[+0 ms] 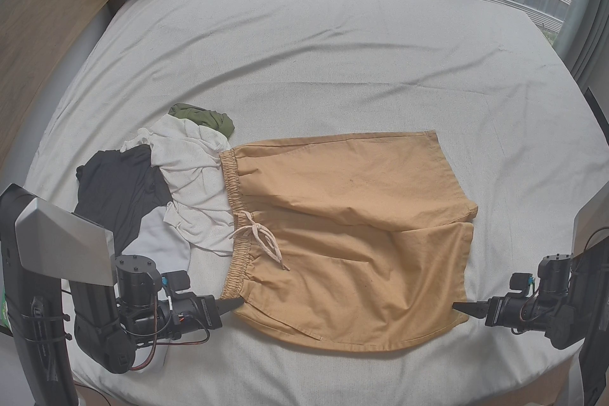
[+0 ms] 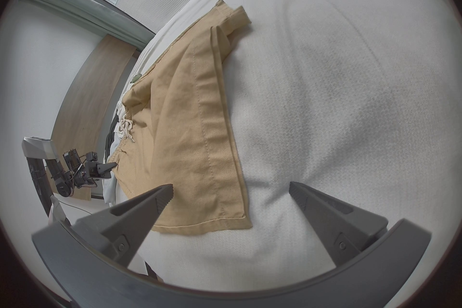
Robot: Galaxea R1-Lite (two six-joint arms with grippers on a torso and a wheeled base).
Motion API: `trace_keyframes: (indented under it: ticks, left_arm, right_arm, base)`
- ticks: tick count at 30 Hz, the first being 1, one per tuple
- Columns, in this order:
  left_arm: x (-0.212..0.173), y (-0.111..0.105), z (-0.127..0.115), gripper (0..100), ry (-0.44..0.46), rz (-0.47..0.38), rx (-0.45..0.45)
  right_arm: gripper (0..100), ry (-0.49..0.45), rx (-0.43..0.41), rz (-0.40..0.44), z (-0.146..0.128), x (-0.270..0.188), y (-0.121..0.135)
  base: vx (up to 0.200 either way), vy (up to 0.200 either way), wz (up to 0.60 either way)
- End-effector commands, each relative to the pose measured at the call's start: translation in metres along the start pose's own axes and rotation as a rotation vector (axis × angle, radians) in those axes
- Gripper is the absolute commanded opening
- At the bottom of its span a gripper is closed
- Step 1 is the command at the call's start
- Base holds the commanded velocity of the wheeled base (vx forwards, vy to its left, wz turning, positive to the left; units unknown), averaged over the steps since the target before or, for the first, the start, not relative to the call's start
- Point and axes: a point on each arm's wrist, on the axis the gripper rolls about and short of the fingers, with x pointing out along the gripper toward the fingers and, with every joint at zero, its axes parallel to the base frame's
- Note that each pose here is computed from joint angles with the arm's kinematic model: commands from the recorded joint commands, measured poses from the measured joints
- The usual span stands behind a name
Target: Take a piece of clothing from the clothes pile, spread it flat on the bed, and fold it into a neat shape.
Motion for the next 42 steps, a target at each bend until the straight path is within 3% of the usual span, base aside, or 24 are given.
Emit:
trace_keyframes:
  ticks: [1, 12, 13, 23, 30, 42]
  left_arm:
    - [0.000, 0.000, 0.001, 0, -0.003, -0.001, 0.000]
    - [0.000, -0.001, 0.001, 0, -0.003, -0.002, 0.002]
    - [0.000, -0.001, 0.001, 0, -0.003, -0.002, 0.003]
    - [0.000, 0.000, 0.000, 0, -0.002, -0.002, 0.001]
    - [0.000, 0.000, 0.000, 0, 0.000, -0.001, 0.002]
    - [0.000, 0.000, 0.000, 0, 0.000, -0.001, 0.002]
  right_arm:
    - [100, 0.060, 0.021, 0.005, -0.010, 0.003, 0.001]
    - [100, 0.095, 0.010, 0.042, -0.015, 0.009, 0.007]
    - [0, 0.097, 0.013, 0.042, -0.015, 0.009, 0.007]
    - [0, 0.077, 0.012, 0.037, -0.012, 0.006, 0.006]
    - [0, 0.009, 0.008, 0.052, 0.001, -0.005, 0.009]
    - [0, 0.005, 0.011, 0.051, 0.001, -0.006, 0.009]
  base:
    - [0.000, 0.000, 0.00]
    - [0.000, 0.000, 0.00]
    - [0.000, 0.000, 0.00]
    - [0.000, 0.000, 0.00]
    - [0.000, 0.000, 0.00]
    - [0.000, 0.000, 0.00]
